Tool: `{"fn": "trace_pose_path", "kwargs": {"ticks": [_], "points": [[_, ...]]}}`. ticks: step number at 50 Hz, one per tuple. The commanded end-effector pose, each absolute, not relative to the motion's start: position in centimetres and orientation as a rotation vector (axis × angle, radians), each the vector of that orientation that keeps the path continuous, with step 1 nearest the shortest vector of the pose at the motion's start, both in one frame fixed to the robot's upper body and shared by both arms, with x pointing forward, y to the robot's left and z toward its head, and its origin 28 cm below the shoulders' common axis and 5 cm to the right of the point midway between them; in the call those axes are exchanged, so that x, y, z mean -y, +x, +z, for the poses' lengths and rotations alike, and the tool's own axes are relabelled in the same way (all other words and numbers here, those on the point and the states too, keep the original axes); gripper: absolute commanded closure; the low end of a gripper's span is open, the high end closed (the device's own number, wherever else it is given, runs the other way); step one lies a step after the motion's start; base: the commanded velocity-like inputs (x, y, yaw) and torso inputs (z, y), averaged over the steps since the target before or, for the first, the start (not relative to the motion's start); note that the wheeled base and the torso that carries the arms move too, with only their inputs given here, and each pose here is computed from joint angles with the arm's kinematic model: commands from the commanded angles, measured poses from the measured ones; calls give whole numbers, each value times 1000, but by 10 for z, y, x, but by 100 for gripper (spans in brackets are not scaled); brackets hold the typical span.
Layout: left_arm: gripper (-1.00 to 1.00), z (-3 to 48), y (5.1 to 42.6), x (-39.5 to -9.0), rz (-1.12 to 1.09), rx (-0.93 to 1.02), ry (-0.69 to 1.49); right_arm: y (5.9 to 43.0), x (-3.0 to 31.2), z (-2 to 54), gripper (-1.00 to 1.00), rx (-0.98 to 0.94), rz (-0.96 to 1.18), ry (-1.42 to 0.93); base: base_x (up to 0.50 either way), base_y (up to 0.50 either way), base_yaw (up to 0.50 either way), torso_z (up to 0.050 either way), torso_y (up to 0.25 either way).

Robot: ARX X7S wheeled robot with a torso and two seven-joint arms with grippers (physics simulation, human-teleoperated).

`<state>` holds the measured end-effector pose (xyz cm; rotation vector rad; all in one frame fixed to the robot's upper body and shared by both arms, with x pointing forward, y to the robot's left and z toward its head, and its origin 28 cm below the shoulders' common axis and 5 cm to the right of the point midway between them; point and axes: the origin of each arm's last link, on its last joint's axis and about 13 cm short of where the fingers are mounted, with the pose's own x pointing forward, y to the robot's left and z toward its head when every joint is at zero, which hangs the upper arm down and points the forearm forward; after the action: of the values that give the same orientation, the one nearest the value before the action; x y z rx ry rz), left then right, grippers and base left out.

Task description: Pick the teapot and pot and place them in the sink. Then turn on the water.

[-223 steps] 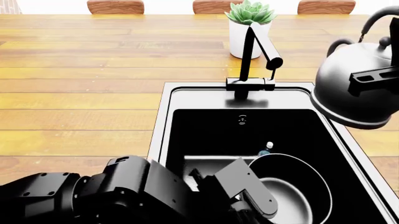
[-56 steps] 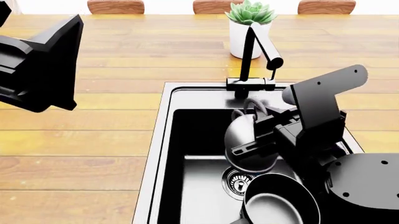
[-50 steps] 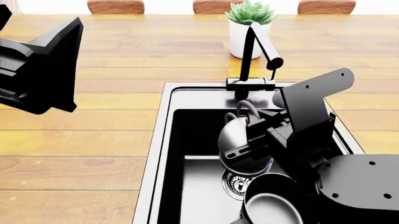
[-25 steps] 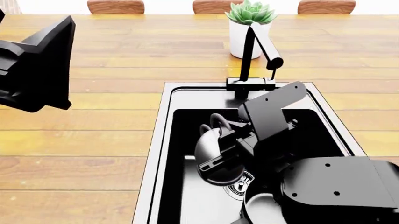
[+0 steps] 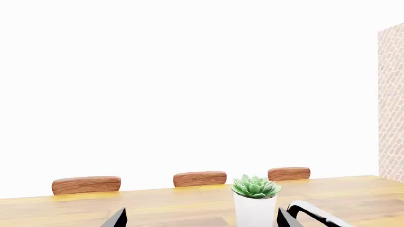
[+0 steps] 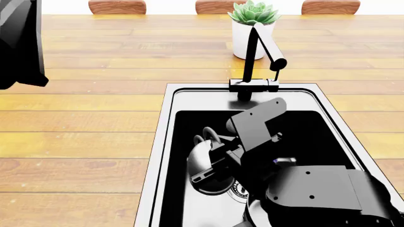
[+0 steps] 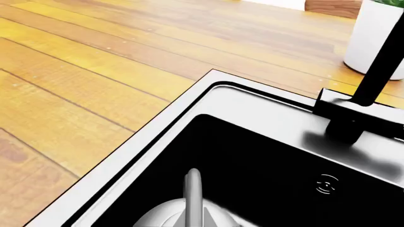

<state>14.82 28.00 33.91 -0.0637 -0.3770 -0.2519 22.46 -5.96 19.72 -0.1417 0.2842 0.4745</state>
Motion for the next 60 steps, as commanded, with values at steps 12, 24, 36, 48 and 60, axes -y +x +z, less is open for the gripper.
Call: {"fn": "trace_pose_path", "kwargs": {"ticks": [12,24,36,48,60], "points": [[-100,341,148,-284,-243,393,-108,236,58,194,100,-244,440,-141,0,0,0,1,2],[-100,340,148,-284,-247,396,-106,238,58,188,100,-264,440,-135,0,0,0,1,-13],[-100,340,148,-284,-254,397,-109,237,57,186,100,-268,445,-128,0,0,0,0,-250],[-100,339,147,-285,-248,392,-121,240,57,180,100,-282,441,-122,0,0,0,0,-42],[-100,338,148,-285,-249,390,-121,247,57,170,100,-316,434,-109,0,0,0,0,1]]}}
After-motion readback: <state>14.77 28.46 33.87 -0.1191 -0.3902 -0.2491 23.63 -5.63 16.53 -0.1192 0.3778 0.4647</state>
